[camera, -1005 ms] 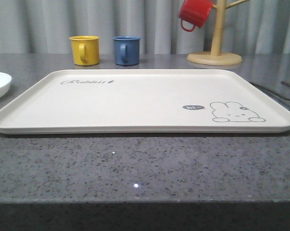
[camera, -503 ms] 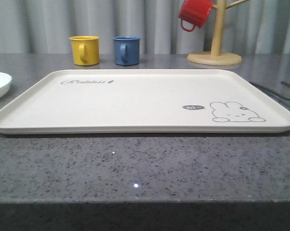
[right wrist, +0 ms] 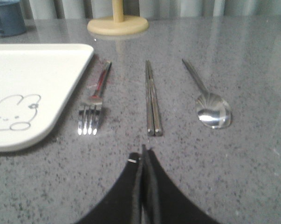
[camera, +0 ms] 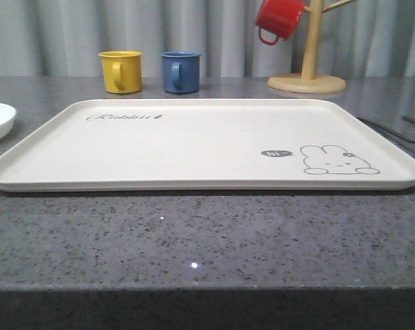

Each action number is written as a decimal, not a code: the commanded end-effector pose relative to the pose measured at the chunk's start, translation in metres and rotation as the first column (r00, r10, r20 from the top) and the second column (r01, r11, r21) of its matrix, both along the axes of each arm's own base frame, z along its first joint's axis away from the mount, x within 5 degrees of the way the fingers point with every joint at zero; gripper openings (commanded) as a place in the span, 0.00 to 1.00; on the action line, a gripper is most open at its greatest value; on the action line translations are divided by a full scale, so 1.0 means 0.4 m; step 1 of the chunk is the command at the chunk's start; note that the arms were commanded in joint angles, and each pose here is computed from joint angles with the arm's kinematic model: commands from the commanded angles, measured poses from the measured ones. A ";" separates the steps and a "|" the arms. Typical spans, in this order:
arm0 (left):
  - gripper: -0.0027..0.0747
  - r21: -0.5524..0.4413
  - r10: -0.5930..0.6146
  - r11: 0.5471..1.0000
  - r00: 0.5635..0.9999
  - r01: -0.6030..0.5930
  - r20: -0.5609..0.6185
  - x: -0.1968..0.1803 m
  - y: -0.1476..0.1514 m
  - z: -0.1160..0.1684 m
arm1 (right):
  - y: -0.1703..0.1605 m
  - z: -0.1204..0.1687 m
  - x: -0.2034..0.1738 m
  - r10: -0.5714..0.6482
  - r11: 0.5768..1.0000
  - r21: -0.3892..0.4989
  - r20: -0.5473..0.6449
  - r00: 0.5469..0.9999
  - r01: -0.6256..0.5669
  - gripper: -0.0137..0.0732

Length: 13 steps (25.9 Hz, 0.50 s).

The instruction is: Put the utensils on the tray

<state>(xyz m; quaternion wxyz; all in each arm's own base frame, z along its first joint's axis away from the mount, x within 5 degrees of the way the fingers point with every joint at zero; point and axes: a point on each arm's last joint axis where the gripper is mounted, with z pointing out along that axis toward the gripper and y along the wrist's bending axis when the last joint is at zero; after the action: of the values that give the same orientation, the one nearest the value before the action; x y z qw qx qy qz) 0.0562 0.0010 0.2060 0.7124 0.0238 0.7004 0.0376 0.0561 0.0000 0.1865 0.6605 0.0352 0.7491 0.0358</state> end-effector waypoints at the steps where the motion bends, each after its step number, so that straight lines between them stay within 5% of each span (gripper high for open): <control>1: 0.01 -0.030 0.008 1.000 0.982 -0.002 0.191 -0.009 0.002 0.040 | 0.002 0.054 -0.004 0.011 1.000 -0.006 0.194 0.981 -0.010 0.08; 6: 0.01 -0.097 0.030 0.995 0.929 0.007 0.370 -0.030 0.007 0.114 | 0.003 0.112 -0.015 0.013 1.000 -0.005 0.286 0.958 -0.012 0.08; 13: 0.01 -0.090 0.011 0.996 0.926 0.025 0.377 -0.055 0.002 0.241 | 0.000 0.254 -0.051 0.004 1.000 -0.003 0.333 0.943 -0.004 0.08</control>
<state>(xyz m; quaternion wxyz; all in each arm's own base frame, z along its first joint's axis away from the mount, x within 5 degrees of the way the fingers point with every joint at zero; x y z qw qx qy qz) 0.0430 0.0017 0.2670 0.8062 -0.0092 0.5915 0.0114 0.0462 0.0000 0.2478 0.7372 0.0313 0.6737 0.0418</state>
